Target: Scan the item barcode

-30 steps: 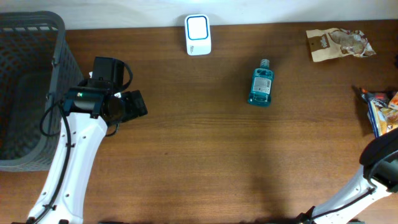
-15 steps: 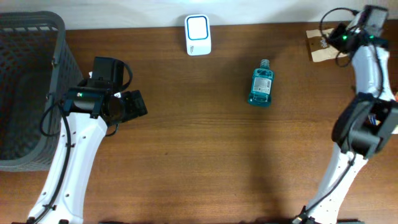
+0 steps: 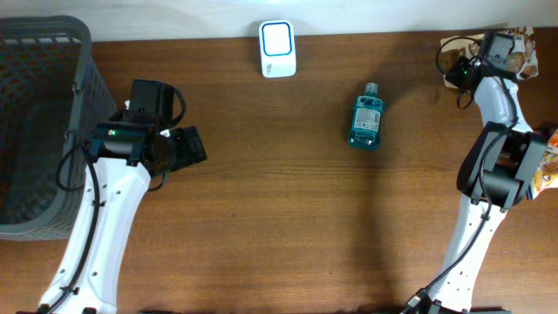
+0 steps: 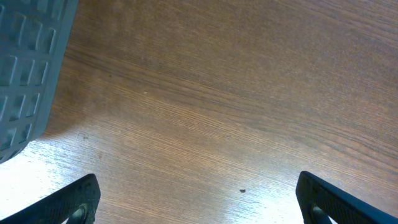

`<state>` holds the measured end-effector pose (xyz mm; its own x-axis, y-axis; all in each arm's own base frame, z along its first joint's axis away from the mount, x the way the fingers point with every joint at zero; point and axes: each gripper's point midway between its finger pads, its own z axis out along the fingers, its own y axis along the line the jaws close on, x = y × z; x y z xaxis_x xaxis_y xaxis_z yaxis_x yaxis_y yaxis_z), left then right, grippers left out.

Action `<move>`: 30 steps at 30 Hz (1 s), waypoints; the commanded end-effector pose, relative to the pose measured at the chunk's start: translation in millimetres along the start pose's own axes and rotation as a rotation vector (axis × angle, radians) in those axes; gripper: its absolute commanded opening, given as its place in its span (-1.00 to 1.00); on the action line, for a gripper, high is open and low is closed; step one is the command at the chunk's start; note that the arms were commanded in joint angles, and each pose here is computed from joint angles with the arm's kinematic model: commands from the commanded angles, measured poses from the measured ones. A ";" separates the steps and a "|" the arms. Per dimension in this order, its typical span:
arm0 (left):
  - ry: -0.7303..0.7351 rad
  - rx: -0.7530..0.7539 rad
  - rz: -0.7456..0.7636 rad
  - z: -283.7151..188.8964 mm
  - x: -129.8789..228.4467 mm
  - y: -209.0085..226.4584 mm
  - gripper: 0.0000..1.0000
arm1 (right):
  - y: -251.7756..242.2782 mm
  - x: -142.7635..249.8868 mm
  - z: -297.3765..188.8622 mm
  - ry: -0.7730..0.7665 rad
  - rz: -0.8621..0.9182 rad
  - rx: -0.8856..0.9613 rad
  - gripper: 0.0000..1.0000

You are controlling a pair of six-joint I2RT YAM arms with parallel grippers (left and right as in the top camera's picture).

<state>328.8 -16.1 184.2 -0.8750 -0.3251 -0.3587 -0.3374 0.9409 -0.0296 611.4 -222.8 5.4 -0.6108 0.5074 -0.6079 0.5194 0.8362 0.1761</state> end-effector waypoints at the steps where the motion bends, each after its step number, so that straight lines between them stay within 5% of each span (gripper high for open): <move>1: -0.024 -0.002 -0.019 -6.0 -4.5 2.6 0.98 | -33.6 34.7 6.1 0.104 -0.012 0.157 -0.92; 15: -0.024 -0.002 -0.019 -6.0 -4.5 2.6 0.98 | -88.4 0.5 -109.5 0.087 0.021 0.564 -0.92; 30: -0.024 -0.002 -0.019 -6.0 -4.5 2.6 0.98 | 5.1 -140.6 -115.1 -0.410 0.103 -0.074 -0.92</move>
<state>328.7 -16.2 184.2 -0.8752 -0.3251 -0.3582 -0.3373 0.9409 -0.0298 612.4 -273.5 170.2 -0.3017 0.4786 -0.8246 0.6158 0.7581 0.2147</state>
